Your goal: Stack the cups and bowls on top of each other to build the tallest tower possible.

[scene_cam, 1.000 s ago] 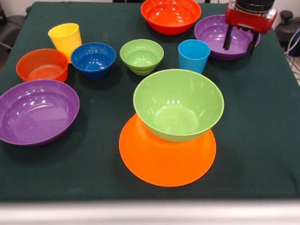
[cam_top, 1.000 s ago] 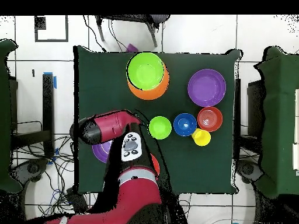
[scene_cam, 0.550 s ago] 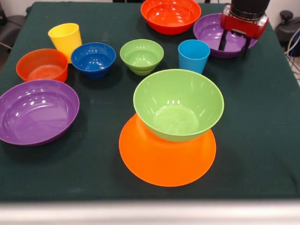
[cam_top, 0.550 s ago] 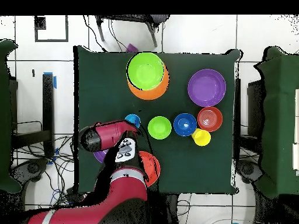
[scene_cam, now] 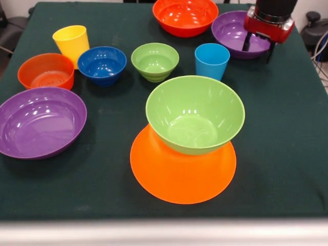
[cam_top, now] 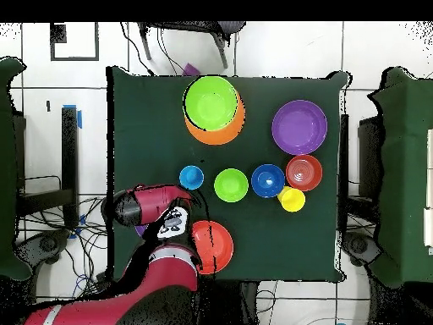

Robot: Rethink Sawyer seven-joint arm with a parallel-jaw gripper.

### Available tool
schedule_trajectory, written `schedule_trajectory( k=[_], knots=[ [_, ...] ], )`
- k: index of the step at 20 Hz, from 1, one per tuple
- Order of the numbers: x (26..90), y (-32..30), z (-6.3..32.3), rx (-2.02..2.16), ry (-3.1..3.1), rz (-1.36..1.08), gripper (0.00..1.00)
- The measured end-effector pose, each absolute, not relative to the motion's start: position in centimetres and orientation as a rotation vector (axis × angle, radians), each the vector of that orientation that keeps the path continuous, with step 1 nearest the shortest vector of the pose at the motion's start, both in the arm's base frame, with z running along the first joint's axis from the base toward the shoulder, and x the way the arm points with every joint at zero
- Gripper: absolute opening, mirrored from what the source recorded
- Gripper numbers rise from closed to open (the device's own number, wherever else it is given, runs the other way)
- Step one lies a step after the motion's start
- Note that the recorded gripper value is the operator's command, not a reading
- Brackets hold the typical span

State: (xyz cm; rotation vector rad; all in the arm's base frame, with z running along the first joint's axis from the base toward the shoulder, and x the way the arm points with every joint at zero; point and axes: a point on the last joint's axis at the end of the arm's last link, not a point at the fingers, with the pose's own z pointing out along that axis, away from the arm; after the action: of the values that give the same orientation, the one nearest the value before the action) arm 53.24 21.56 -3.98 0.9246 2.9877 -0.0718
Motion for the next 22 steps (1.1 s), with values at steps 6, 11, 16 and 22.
schedule_trajectory(
  k=[6,11,16,22],
  knots=[
    [53.3,21.1,-3.8,0.994,2.968,-0.09,1.0],
    [53.1,21.2,-3.4,1.001,2.953,-0.121,0.0],
    [52.7,21.6,-2.7,0.985,2.973,-0.156,0.0],
    [52.8,21.4,-1.4,1.005,3.003,-0.199,0.0]
  ],
)
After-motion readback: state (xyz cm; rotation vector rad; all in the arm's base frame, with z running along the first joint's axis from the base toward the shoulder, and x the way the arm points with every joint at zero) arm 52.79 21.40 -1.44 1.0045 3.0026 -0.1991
